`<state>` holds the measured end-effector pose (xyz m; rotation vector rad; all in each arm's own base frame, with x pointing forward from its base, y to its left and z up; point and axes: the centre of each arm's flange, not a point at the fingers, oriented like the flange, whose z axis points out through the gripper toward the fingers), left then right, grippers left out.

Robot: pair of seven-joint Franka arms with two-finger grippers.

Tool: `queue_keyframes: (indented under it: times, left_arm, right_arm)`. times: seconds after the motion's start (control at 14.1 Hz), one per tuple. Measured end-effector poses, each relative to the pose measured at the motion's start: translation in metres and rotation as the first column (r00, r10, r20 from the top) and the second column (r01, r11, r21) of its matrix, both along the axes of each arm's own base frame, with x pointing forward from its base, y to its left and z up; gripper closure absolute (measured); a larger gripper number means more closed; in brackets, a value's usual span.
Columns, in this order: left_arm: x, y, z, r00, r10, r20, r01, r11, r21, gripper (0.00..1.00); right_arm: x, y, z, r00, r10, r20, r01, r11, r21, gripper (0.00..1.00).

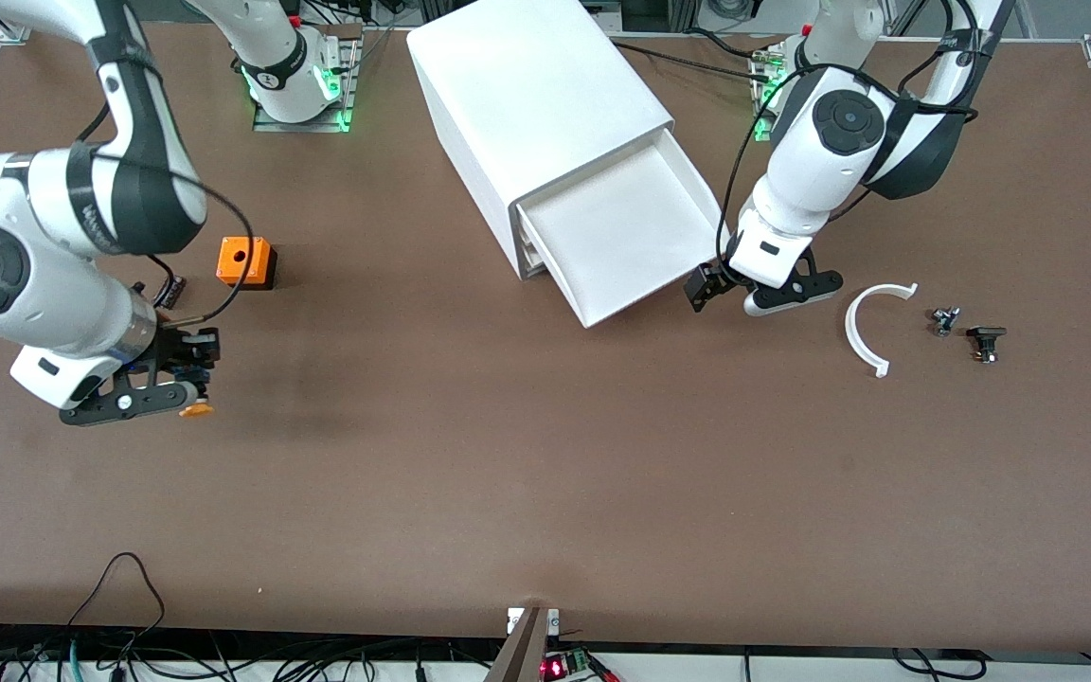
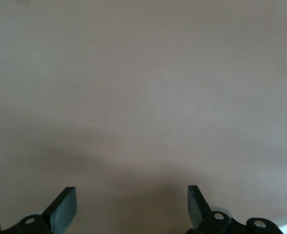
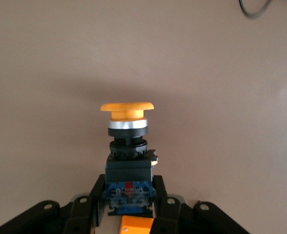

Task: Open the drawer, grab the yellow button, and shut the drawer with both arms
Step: 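Carry the button beside the orange box while the left gripper reaches the drawer, then push the drawer shut with the left gripper while the right gripper lowers the button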

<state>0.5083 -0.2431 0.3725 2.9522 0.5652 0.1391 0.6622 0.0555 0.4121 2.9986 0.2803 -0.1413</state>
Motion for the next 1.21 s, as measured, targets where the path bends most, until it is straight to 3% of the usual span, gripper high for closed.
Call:
queue_keyframes:
  times: [0.36, 0.78, 0.99, 1.21]
  left_arm:
    - [-0.019, -0.022, -0.017, 0.997, 0.067, -0.043, -0.068, 0.998, -0.004, 0.00]
    - [-0.092, -0.100, -0.035, 0.992, 0.054, -0.112, -0.053, 0.999, 0.006, 0.00]
    - [-0.130, -0.132, -0.032, 0.992, -0.021, -0.122, 0.025, 0.999, 0.026, 0.00]
    - [-0.162, -0.158, -0.027, 0.990, -0.083, -0.114, 0.087, 0.996, 0.028, 0.00]
  right_arm:
    - [-0.023, -0.041, -0.079, 0.999, -0.044, -0.022, 0.044, 0.999, 0.008, 0.58]
    - [-0.057, -0.049, -0.150, 0.999, -0.032, 0.013, 0.032, 0.999, 0.025, 0.58]
    - [-0.072, -0.064, -0.174, 0.999, 0.025, 0.047, -0.025, 1.000, 0.011, 0.58]
    - [-0.083, -0.083, -0.186, 0.998, 0.046, 0.051, -0.046, 0.999, 0.010, 0.58]
